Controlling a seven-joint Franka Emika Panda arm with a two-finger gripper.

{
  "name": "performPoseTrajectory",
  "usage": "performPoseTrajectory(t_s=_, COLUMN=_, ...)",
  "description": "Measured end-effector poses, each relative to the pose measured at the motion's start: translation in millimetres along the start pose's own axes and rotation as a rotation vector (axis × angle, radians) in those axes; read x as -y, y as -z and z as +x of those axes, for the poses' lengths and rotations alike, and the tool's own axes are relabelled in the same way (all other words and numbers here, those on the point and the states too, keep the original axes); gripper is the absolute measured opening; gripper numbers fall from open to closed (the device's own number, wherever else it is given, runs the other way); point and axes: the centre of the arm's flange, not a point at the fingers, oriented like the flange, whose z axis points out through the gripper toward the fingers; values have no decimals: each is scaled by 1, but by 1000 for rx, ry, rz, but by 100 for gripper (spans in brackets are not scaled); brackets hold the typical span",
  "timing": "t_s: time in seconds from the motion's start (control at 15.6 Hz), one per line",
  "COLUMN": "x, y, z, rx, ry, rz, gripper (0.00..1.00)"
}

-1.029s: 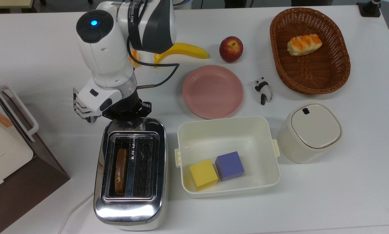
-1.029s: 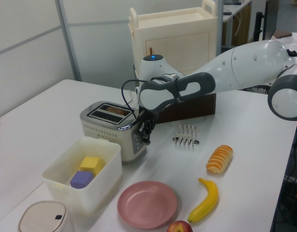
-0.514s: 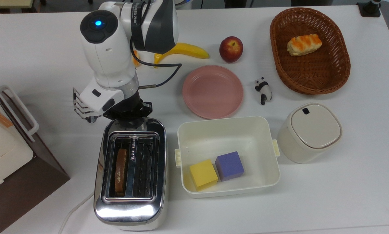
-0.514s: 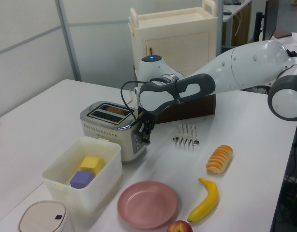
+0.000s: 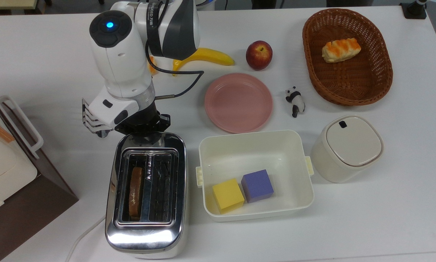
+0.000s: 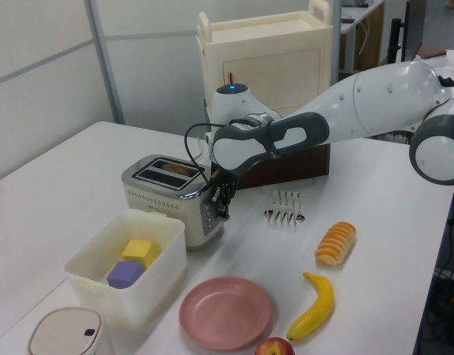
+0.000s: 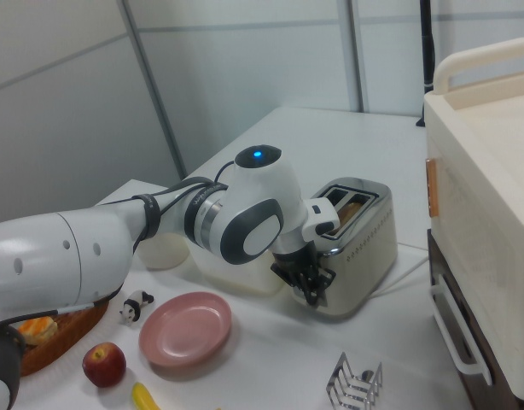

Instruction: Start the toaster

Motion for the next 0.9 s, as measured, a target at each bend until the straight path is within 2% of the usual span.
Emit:
performPoseTrajectory(t_s=0.39, x=1, y=7, z=1, rx=-11, ry=1, rz=-2, gripper=1)
performPoseTrajectory(t_s=0.9, x=6, y=46, z=0, rx=-23, ry=8, rz=-5, gripper=1)
